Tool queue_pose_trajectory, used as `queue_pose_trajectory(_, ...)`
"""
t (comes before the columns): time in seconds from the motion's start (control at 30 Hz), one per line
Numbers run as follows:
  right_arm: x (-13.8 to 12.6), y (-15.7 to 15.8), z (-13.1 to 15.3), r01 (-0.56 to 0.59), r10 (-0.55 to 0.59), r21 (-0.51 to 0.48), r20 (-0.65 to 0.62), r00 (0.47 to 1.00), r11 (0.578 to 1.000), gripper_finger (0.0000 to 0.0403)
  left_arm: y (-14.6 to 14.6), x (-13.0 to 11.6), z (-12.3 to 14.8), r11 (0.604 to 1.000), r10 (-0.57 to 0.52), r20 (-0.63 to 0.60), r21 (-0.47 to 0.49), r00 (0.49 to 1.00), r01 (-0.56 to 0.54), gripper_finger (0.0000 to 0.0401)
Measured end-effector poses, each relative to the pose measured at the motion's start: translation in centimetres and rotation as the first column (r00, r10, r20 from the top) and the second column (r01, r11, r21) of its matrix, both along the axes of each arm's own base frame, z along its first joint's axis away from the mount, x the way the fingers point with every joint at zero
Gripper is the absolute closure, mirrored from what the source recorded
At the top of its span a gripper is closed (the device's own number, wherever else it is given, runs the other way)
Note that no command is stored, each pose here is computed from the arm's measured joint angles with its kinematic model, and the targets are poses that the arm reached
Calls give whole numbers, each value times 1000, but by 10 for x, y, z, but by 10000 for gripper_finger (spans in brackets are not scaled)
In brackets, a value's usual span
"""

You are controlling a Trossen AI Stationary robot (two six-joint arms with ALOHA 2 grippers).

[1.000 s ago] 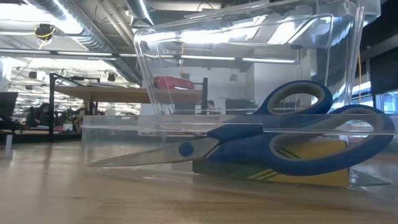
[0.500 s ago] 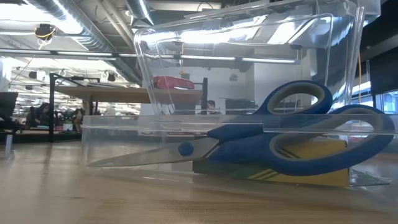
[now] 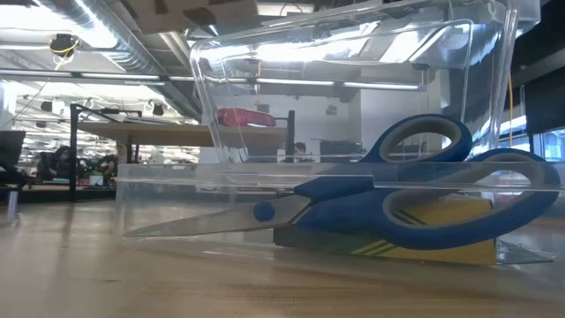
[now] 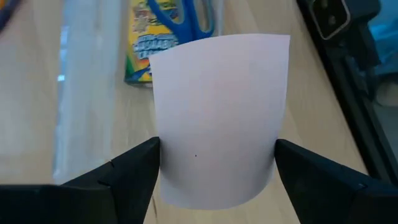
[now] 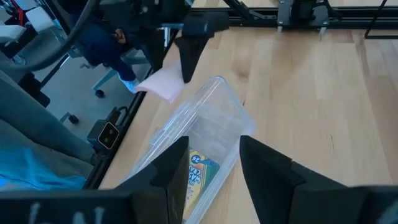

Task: Pack school essentials
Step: Put the pink sticky note into the transparent supply box

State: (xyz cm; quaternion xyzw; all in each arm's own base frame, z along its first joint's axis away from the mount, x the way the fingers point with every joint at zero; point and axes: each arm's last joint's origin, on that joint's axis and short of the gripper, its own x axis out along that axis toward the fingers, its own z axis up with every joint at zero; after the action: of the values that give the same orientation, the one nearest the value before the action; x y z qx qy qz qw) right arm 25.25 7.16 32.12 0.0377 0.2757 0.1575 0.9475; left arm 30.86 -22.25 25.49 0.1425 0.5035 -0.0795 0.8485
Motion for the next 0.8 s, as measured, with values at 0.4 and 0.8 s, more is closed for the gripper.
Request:
queue_pose_trajectory(0.4, 0, 0, 0, 0, 0, -1, 0, 1000, 1000, 258, 15, 22, -23, 999, -19, -56, 50, 998, 21, 99)
queue_pose_trajectory(0.8, 0, 0, 0, 9, -9, 13, -5, 1000, 1000, 258, 17, 31, -43, 988, -27, -77, 151, 997, 38, 99)
